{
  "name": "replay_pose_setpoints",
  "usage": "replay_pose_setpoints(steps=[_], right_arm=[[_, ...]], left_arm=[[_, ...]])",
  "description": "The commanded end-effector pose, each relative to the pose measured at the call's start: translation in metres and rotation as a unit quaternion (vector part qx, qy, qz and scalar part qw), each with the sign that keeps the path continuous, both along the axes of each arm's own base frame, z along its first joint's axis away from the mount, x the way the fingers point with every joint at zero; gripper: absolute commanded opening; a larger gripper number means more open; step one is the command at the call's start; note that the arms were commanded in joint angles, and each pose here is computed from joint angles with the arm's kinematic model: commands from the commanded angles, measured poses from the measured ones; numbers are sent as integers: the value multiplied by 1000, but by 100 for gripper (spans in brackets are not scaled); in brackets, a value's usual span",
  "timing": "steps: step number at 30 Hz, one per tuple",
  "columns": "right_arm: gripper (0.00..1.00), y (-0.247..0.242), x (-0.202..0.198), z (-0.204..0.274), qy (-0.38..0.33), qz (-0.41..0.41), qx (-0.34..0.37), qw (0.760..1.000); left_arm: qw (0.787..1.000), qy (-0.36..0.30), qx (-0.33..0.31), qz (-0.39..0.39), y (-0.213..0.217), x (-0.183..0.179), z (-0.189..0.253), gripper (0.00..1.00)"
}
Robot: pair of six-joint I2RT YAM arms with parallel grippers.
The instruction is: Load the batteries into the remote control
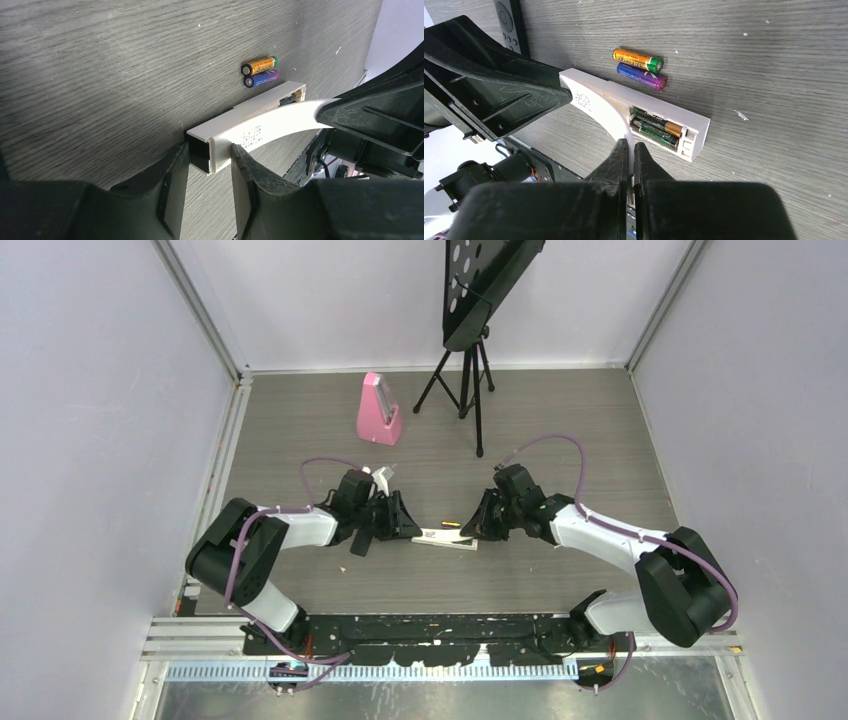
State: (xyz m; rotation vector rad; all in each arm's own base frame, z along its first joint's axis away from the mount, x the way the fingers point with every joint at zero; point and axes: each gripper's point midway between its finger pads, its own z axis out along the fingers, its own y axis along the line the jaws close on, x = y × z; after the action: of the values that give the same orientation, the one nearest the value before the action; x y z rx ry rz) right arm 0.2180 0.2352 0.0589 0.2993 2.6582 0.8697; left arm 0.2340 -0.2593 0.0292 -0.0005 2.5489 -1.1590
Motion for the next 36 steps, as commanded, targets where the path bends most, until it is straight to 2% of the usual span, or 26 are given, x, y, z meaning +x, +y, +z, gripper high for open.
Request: replay_pose_setpoints(steps=[1,7,15,20,25,31,34,36], right_arm=[[5,-32,-16,-22,28,1,-84,996],[27,-33,-17,-14,28,0,-84,996],[43,-52,-15,8,-12,-21,-109,994],[51,-58,-21,2,-2,-20,-121,992],[51,-49,-24,-5,10,-15,-97,995],[41,-44,-21,-15,17,-14,-94,995],[41,-41,-20,-18,18,-11,-89,996],[45,-41,-18,-20,16,-12,-90,996]], left_arm=[[995,46,88,-4,27,-27,-44,36],[991,57,121,-9,36,-35,-56,32],[988,67,142,0,43,-37,-63,33],[988,68,142,-1,41,-36,-64,35],[988,68,141,-3,39,-37,-64,34],[988,70,140,-5,38,-39,-66,29],[988,70,137,-7,37,-40,-65,27],[988,70,137,-8,37,-41,-65,26]])
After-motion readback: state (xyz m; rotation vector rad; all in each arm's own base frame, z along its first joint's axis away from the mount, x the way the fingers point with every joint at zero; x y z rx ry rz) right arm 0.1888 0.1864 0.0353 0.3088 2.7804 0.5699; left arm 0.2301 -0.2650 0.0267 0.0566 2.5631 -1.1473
